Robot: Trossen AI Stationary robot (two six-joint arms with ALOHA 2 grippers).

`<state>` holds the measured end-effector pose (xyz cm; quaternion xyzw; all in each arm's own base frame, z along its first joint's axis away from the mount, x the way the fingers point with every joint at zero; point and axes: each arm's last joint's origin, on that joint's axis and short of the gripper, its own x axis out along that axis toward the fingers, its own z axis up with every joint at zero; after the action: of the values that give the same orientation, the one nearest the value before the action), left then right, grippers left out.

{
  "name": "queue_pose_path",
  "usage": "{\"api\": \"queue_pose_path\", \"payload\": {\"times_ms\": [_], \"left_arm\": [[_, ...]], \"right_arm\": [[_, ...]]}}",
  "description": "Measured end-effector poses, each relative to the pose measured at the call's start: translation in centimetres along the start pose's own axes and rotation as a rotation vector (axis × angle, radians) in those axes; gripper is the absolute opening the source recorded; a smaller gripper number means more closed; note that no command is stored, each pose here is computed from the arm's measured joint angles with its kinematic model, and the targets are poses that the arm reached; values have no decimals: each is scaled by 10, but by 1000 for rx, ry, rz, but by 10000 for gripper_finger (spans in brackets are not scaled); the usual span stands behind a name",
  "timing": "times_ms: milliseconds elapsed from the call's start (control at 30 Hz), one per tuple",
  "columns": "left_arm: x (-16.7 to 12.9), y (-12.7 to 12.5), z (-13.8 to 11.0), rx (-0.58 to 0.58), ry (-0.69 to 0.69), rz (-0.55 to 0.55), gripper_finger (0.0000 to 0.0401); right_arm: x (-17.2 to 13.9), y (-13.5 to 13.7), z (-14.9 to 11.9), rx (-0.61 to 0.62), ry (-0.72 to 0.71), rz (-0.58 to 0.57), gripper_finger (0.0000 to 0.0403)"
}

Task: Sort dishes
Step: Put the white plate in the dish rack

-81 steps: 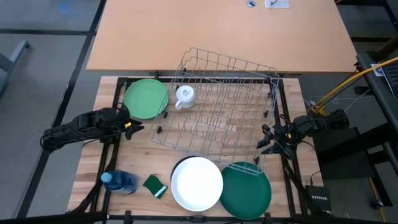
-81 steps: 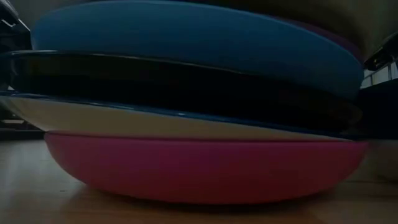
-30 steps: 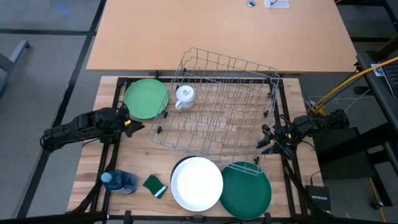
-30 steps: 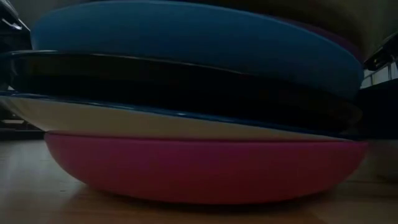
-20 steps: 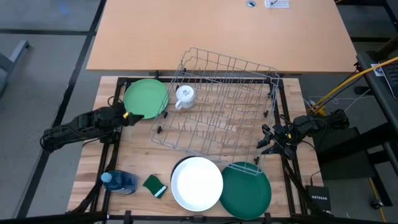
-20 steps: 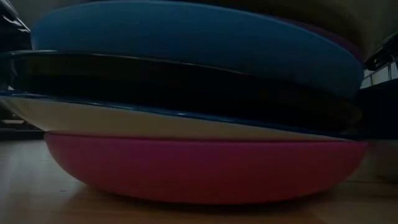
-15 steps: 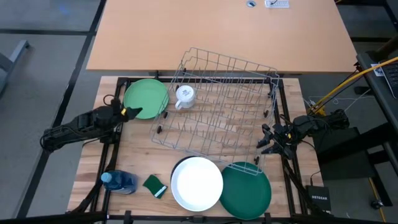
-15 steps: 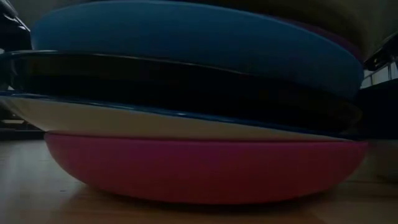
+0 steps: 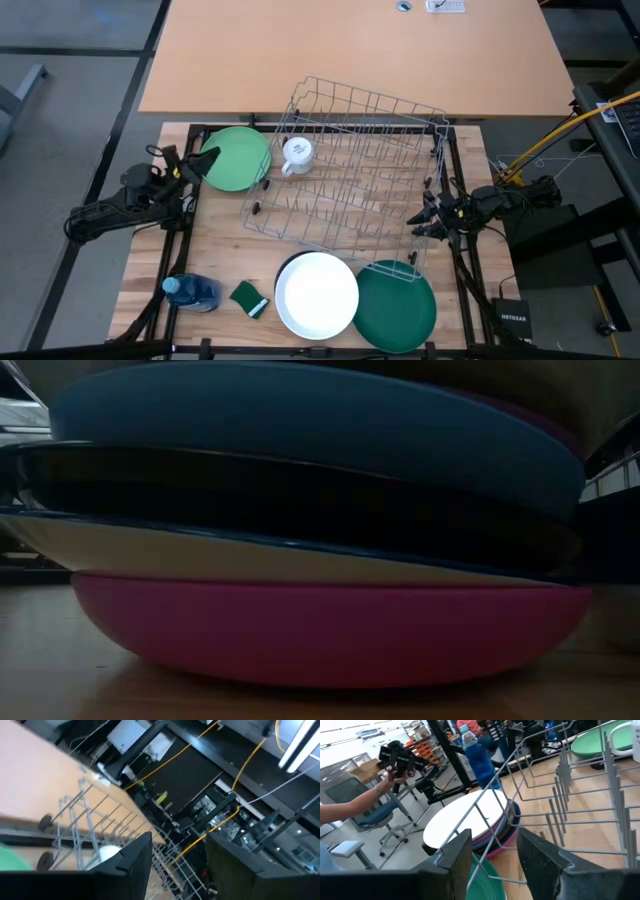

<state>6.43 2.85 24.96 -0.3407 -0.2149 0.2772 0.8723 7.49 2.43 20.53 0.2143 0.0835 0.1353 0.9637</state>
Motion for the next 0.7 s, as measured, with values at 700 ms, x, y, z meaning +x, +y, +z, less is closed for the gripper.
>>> {"api": "queue_pose_path", "payload": {"times_ms": [700], "left_arm": [[78,-65,-20,173,483,-226,175]], "right_arm": [[0,0,1,12,-8,5,160]]}}
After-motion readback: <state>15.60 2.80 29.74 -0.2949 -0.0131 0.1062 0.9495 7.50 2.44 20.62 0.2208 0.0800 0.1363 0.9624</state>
